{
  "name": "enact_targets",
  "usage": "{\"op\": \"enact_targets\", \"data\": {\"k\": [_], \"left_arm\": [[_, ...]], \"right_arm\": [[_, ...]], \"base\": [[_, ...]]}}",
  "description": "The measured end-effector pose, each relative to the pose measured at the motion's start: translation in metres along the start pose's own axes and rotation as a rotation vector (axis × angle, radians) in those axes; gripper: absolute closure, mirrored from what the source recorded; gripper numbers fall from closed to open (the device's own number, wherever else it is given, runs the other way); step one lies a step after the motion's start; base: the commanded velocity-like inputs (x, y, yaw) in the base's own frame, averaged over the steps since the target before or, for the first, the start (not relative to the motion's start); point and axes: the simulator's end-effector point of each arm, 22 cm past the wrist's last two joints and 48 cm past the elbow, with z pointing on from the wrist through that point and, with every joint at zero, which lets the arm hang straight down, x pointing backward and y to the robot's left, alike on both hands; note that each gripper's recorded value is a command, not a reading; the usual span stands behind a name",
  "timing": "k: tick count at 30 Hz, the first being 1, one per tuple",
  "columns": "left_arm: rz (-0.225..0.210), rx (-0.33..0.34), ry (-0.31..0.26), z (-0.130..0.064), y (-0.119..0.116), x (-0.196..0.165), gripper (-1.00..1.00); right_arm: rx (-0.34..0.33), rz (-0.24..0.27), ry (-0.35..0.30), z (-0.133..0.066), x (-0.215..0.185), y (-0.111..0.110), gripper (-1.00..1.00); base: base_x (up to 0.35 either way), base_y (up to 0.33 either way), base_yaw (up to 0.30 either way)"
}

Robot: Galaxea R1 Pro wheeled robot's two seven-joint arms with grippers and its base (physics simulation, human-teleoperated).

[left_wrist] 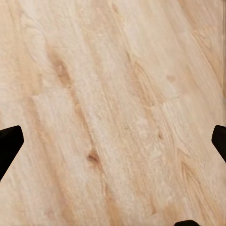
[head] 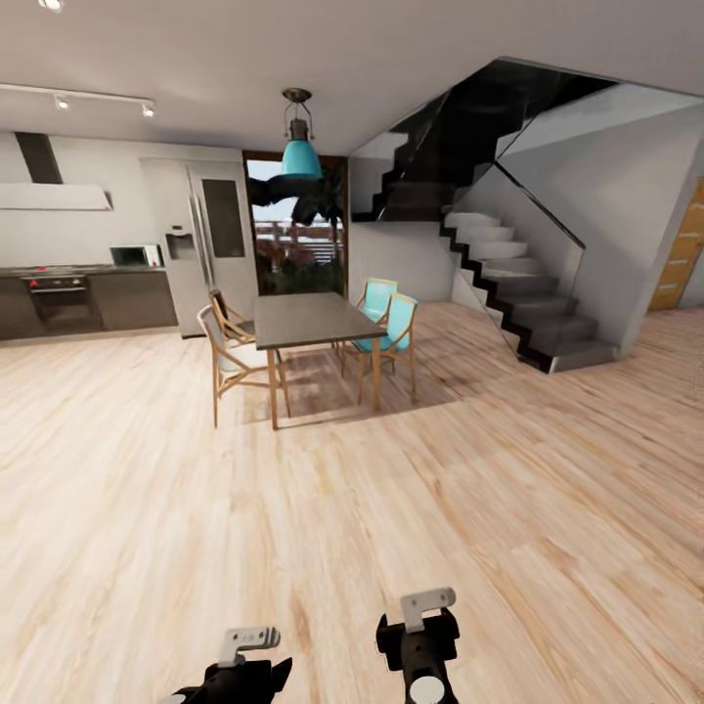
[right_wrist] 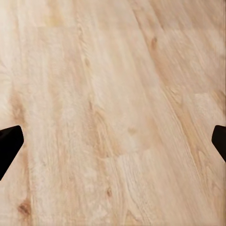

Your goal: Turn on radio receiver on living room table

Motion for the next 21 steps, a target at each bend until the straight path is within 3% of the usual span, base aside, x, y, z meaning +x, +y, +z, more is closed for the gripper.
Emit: {"op": "enact_targets", "data": {"k": [16,21], "left_arm": [[-0.002,-0.003,0.007,0.0014,0.0011,0.0027,-1.0],[-0.004,-0.005,0.006,0.0015,0.0021,0.0026,-1.0]], "right_arm": [[0.002,0.002,0.007,0.0016,0.0024,-0.001,-1.0],[0.003,0.002,0.008,0.0019,0.0028,-0.0012,-1.0]], "base": [[0.329,0.0,-0.299],[0.09,0.0,-0.16]]}}
